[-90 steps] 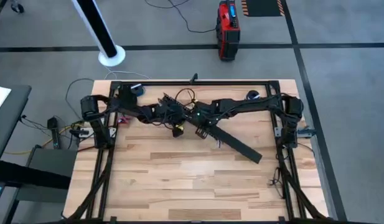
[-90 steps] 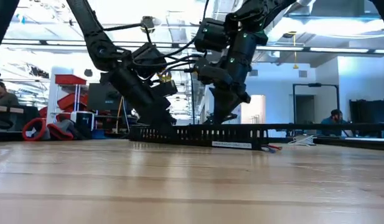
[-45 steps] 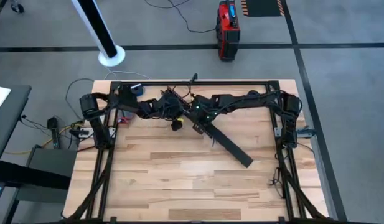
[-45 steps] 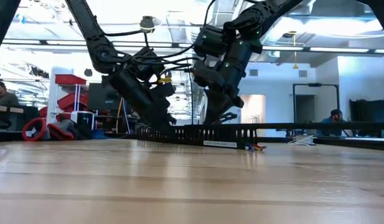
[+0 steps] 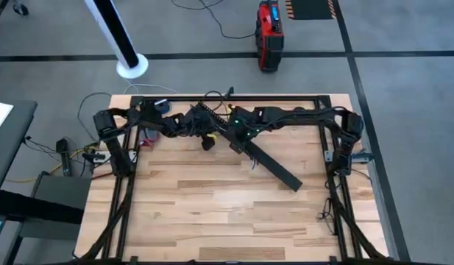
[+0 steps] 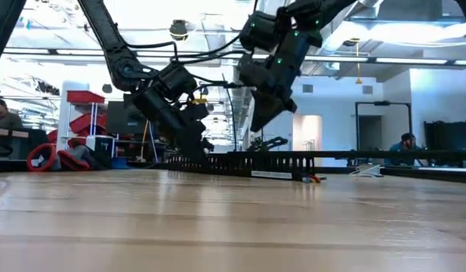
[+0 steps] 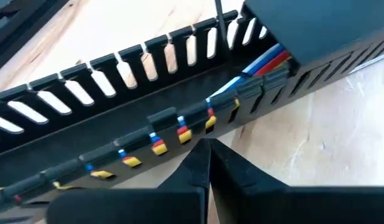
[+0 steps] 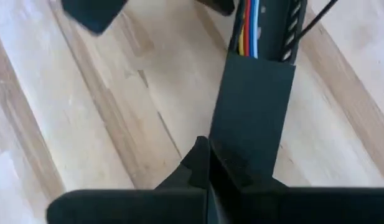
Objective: Ziptie cables
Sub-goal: Close the black cable duct
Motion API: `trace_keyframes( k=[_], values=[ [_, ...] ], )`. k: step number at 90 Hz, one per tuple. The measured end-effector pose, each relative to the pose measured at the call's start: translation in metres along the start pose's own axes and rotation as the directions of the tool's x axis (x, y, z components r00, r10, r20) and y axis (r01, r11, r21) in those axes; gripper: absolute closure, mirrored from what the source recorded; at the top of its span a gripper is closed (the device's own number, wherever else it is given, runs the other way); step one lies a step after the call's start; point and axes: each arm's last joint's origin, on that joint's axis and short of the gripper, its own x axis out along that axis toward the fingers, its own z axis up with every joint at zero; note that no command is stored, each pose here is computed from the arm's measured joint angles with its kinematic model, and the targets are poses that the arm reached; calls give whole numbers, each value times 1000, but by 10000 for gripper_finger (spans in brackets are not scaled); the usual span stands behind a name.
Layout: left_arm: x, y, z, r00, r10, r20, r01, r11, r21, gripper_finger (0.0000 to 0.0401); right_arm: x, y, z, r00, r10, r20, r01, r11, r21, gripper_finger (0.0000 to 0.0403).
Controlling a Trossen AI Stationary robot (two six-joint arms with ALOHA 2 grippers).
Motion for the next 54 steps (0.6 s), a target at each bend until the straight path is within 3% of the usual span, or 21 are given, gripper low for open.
trace_keyframes(
  k=[11,25,54],
  values=[
    [0,3,0,1000,8,-2,-8,1000,-15,401,0,0,-6,998,-40,-51,40,999,-5,403],
    [0,6,-1,1000,13,-2,-13,999,-29,401,24,-2,-19,990,-63,-130,62,998,-11,403],
    [0,8,0,1000,25,7,-25,998,-49,401,40,-15,-14,993,-33,-111,36,999,25,403]
  ],
)
